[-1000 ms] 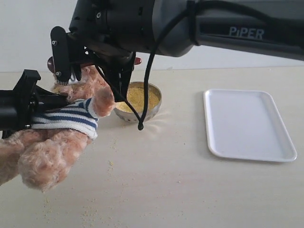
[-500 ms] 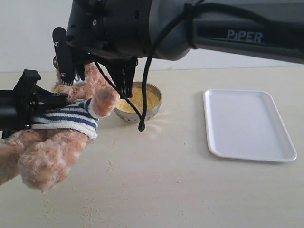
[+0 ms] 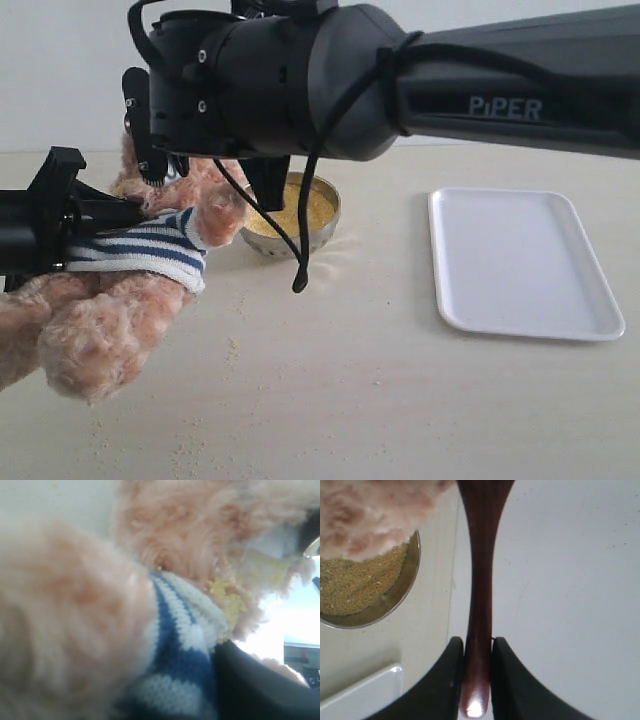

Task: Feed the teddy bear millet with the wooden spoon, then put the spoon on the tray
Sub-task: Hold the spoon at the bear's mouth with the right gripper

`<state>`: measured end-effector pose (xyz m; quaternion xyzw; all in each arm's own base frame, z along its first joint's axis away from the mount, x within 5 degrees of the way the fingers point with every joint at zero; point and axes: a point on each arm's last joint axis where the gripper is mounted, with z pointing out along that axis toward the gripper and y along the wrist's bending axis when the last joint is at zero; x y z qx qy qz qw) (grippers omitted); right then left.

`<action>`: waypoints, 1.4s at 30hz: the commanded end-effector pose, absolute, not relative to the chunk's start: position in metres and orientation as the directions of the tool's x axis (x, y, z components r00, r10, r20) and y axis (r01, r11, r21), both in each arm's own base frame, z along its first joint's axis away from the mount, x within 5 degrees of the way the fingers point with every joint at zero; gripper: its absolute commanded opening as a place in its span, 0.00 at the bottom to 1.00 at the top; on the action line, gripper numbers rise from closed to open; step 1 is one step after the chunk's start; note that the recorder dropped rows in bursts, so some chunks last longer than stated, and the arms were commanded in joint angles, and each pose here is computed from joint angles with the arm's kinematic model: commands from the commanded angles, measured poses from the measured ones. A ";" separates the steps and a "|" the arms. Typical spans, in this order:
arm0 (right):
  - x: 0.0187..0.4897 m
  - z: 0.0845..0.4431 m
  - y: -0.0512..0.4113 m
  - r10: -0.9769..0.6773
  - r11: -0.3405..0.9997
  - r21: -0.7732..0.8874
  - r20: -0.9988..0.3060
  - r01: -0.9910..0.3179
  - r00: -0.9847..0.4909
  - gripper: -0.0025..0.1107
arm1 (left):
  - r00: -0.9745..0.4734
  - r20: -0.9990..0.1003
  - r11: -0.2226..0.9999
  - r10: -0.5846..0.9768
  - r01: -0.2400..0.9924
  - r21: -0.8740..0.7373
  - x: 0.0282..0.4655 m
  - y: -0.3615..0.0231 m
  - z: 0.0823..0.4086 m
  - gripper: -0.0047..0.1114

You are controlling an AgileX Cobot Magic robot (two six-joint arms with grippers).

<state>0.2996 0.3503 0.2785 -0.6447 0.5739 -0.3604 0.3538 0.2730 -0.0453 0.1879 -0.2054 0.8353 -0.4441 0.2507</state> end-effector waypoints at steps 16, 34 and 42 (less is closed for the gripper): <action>0.284 0.285 0.360 -0.995 -0.093 -0.909 0.076 -0.406 0.058 0.02 | -0.791 -0.226 0.492 -0.569 -0.107 -0.864 0.274 -0.047 0.192 0.08; 0.270 0.288 0.365 -0.999 -0.051 -0.928 0.049 -0.368 0.015 0.02 | -0.791 -0.226 0.492 -0.569 -0.107 -0.864 0.274 -0.047 0.192 0.08; 0.267 0.288 0.363 -0.996 -0.072 -0.926 0.085 -0.371 -0.018 0.02 | -0.791 -0.226 0.492 -0.569 -0.107 -0.864 0.274 -0.047 0.192 0.08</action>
